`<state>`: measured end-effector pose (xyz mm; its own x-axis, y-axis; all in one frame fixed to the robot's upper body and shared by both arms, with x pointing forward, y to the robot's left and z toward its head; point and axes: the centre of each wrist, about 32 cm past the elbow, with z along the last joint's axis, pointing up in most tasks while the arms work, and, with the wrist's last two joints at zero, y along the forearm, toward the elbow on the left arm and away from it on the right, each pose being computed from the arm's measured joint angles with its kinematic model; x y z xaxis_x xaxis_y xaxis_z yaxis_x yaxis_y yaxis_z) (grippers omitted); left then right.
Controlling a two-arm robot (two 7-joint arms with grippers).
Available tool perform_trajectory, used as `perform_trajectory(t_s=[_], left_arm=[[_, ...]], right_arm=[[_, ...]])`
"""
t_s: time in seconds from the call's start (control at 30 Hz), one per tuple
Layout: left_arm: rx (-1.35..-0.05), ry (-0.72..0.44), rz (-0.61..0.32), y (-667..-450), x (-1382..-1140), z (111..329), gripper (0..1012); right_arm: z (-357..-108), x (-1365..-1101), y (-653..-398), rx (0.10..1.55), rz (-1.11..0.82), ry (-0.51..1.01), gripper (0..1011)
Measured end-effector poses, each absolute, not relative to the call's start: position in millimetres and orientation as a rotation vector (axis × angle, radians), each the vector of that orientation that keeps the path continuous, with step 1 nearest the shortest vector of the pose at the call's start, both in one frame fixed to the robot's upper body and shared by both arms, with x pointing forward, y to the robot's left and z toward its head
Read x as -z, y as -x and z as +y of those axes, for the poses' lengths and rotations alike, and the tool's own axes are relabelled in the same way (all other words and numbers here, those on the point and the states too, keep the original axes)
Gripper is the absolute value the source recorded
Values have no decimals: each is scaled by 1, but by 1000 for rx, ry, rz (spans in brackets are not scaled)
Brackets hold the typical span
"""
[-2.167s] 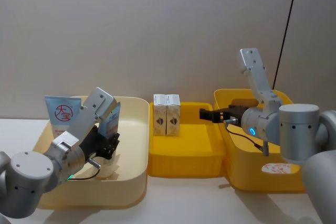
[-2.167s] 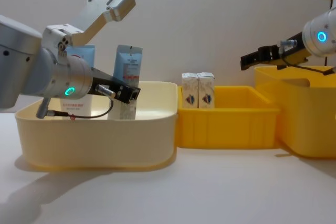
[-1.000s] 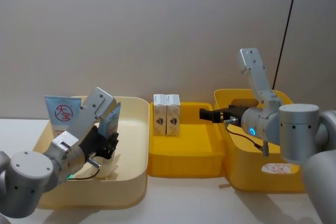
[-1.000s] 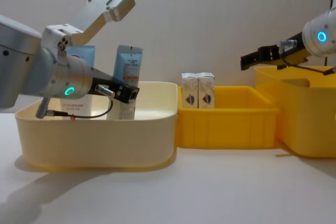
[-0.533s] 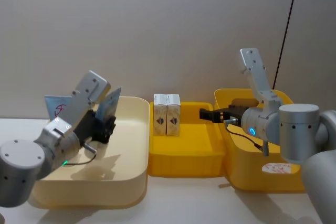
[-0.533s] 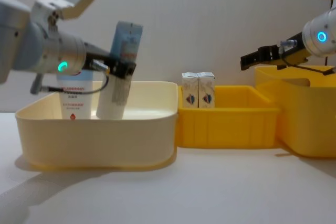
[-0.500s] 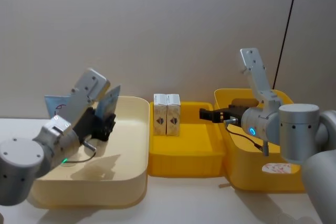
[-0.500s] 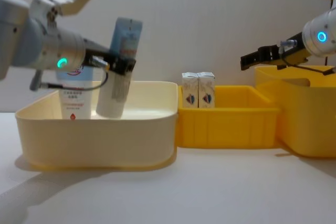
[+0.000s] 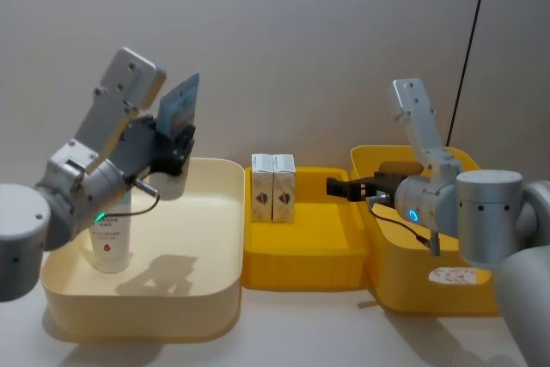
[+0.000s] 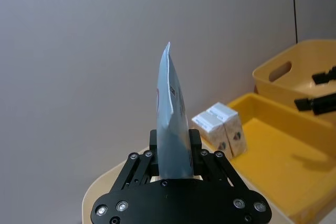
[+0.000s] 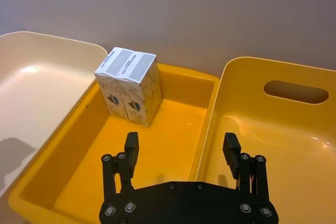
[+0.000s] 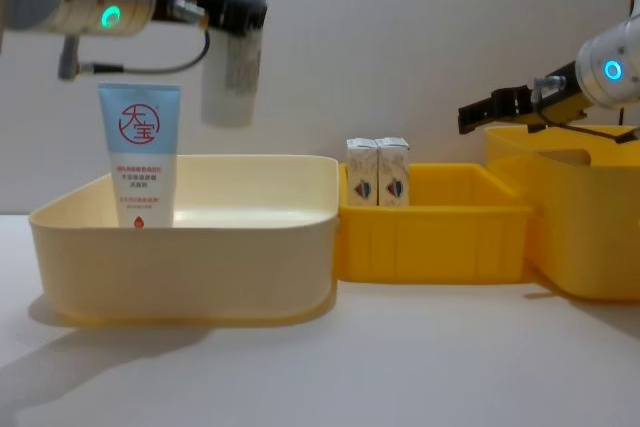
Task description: Bimanual collaborative sorting of washing and personal care products
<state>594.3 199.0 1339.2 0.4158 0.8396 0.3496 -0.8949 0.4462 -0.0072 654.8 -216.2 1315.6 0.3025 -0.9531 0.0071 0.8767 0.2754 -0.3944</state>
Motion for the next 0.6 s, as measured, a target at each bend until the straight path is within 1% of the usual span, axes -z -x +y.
perform_trajectory(t_s=[0.27, 0.6], left_arm=[[-1058, -61, -325, -597, -1358, 201, 311], [-1014, 27, -290, -605, -1367, 202, 312]], right_arm=[[-215, -1316, -655, 1236, 228, 355, 1001], [-213, -1320, -649, 1181, 83, 352, 1001]])
